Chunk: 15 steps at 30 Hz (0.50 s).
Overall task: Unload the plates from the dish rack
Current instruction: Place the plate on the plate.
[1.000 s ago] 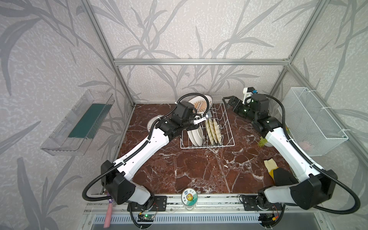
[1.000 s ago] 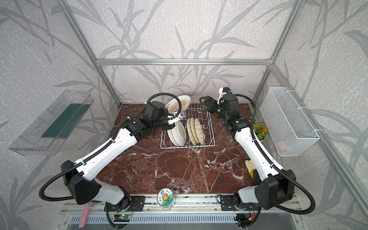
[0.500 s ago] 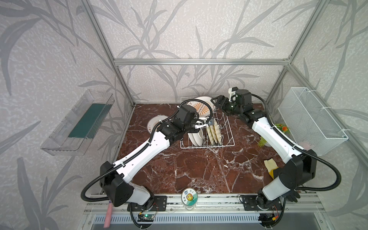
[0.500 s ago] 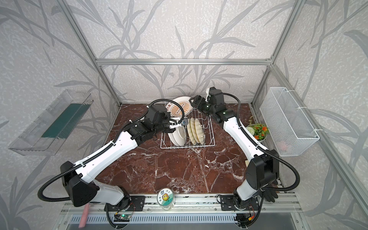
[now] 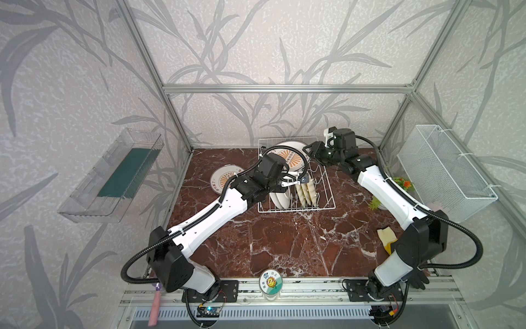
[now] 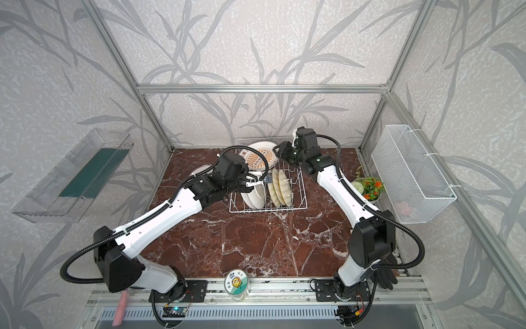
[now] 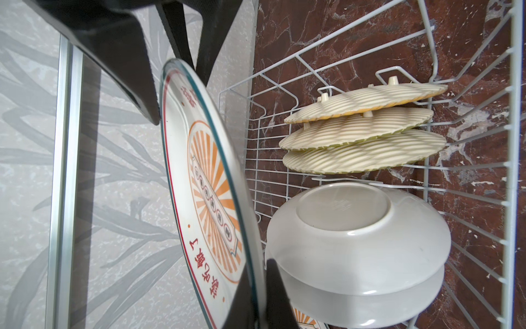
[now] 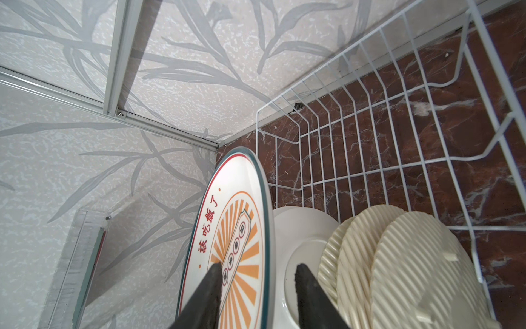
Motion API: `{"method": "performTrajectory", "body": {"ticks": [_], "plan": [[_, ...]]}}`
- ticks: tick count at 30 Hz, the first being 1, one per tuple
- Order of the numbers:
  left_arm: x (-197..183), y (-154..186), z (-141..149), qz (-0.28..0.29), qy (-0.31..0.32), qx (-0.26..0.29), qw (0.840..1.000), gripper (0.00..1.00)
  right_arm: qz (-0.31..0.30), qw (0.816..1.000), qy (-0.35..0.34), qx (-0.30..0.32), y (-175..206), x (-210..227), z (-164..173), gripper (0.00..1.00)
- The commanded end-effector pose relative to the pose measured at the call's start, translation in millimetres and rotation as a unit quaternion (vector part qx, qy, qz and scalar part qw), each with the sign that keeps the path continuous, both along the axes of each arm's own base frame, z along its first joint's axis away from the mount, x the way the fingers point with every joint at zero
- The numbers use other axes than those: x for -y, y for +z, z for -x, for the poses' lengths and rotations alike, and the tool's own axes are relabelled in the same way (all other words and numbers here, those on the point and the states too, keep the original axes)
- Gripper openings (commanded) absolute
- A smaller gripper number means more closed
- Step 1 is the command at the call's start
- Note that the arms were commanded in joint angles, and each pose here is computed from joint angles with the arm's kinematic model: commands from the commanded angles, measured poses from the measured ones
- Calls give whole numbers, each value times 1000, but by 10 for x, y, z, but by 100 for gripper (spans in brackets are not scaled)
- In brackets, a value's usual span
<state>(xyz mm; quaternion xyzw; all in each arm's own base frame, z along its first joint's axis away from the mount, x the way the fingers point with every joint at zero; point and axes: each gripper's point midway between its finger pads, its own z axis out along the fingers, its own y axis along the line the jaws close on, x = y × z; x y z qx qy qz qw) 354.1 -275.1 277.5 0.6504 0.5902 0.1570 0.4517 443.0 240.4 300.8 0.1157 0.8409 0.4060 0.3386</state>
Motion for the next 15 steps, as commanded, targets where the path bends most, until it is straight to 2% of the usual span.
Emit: {"method": "performTrajectory", "body": {"ticks": [1, 9, 15], "plan": [[27, 179, -72, 10, 3, 40, 999, 0, 5, 1000, 16, -2, 22, -57, 17, 42], [33, 184, -59, 16, 4, 37, 999, 0, 12, 1000, 16, -11, -54, -56, 10, 30], [41, 146, -46, 15, 0, 30, 999, 0, 11, 1000, 20, -20, -117, -80, -4, 29]]}}
